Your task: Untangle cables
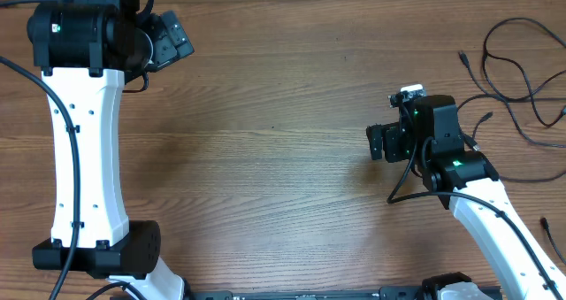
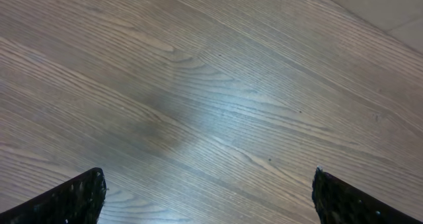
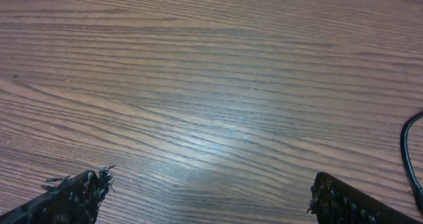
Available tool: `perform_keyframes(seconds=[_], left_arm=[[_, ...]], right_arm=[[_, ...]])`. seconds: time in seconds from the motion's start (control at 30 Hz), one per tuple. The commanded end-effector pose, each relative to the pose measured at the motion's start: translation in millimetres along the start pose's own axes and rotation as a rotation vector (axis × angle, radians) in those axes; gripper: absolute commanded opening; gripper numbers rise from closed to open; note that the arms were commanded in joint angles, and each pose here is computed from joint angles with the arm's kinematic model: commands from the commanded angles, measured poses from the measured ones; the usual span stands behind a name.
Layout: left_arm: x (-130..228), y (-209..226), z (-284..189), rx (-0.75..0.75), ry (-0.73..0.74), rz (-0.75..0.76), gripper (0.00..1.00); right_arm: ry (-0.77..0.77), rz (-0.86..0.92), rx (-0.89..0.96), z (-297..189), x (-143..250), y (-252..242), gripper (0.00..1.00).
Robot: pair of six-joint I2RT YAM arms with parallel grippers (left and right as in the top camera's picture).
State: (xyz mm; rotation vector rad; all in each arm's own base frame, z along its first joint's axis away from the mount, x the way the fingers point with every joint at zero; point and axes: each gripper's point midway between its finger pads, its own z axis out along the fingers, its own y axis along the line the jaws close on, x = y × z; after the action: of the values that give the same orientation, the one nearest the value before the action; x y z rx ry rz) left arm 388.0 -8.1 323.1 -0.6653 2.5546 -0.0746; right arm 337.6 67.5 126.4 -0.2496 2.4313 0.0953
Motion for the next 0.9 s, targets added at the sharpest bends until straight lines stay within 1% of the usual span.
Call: perform_keyframes(seconds=[0.0,0.13,0.3,0.4,0.47,0.6,0.7,0.87], left_arm=[[-2,-4,-7,-0.015,-0.039,0.045,1.0],[-2,-18,-24,-0.027,-0.126,0.098,1.0],[-6,-51,-52,-0.028,-0.307,0.172,1.0],[-6,-68,-62,-0.026,-0.387,0.196,0.99],[-7,-79,-64,0.007,-0.427,0.193,1.0],[-4,-100,-56,0.153,-0.481,0.158,1.0],[3,-101,-51,0.248,-0.536,0.127,1.0],[21,-75,-56,0.302,-0.616,0.085,1.0]], right_arm=[[-0.008,0.0,0.01,0,-3,-1,1.0],[-0.008,0.001,0.01,0,-3,-1,1.0],[-0.008,0.001,0.01,0,-3,-1,1.0],[-0.008,0.0,0.01,0,-3,-1,1.0],[-0.008,0.001,0.01,0,-3,-1,1.0],[-0.008,0.001,0.01,0,-3,-1,1.0],[-0.008,0.001,0.01,0,-3,-1,1.0],[-0.008,0.0,0.01,0,-3,-1,1.0]])
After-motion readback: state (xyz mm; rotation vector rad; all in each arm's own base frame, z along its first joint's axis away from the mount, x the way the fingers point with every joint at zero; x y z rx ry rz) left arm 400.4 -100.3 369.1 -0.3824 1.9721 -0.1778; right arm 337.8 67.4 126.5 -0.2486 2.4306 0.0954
